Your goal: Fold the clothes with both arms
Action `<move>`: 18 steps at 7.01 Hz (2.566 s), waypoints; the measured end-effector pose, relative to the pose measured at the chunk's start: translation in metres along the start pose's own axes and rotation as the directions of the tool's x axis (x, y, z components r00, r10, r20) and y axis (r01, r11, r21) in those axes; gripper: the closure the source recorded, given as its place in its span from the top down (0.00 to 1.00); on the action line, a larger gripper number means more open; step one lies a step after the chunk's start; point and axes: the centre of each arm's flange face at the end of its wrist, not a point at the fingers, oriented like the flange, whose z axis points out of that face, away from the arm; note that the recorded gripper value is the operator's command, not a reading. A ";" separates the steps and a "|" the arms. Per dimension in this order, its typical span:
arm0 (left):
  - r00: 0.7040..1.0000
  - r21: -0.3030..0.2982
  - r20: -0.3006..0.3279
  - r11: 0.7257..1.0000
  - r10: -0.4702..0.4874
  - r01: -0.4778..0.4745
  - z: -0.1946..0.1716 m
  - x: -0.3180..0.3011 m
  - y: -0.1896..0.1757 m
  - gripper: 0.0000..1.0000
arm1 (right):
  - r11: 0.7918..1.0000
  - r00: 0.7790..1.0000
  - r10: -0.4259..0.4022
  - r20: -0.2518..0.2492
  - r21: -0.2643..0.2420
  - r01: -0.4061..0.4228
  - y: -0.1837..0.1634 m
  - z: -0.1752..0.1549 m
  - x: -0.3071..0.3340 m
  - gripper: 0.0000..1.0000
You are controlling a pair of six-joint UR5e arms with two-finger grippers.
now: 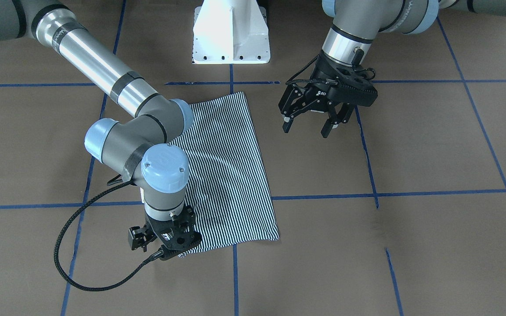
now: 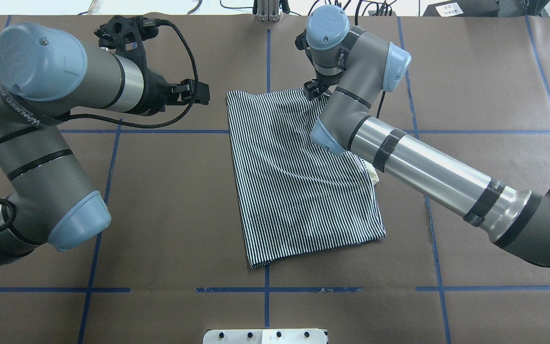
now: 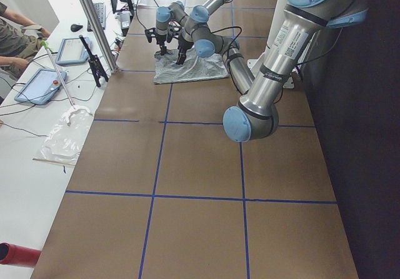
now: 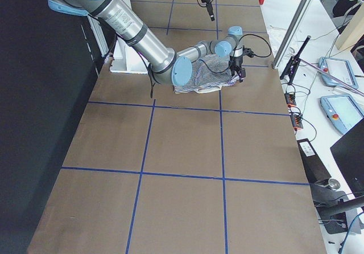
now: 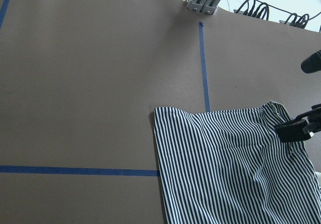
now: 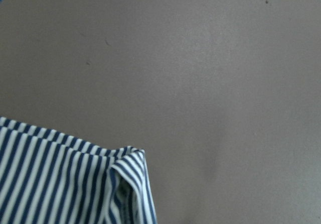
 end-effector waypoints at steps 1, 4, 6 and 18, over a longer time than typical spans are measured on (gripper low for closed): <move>1.000 0.000 -0.001 1.000 0.000 0.000 0.000 0.001 0.000 1.00 | 1.000 1.000 0.006 -0.030 -0.002 -0.006 0.000 0.012 0.025 1.00; 1.000 0.000 -0.001 1.000 0.001 -0.001 0.000 0.001 0.000 1.00 | 0.999 0.997 -0.034 -0.070 -0.004 0.034 0.003 0.031 0.119 1.00; 1.000 -0.025 -0.009 0.999 -0.030 0.030 0.000 0.003 0.003 1.00 | 1.000 0.999 -0.016 0.041 -0.010 0.017 0.001 0.008 0.133 1.00; 0.826 -0.258 0.287 0.791 -0.485 0.554 0.141 0.082 0.247 0.99 | 0.937 0.871 0.341 0.354 -0.203 -0.284 0.182 -0.097 0.162 1.00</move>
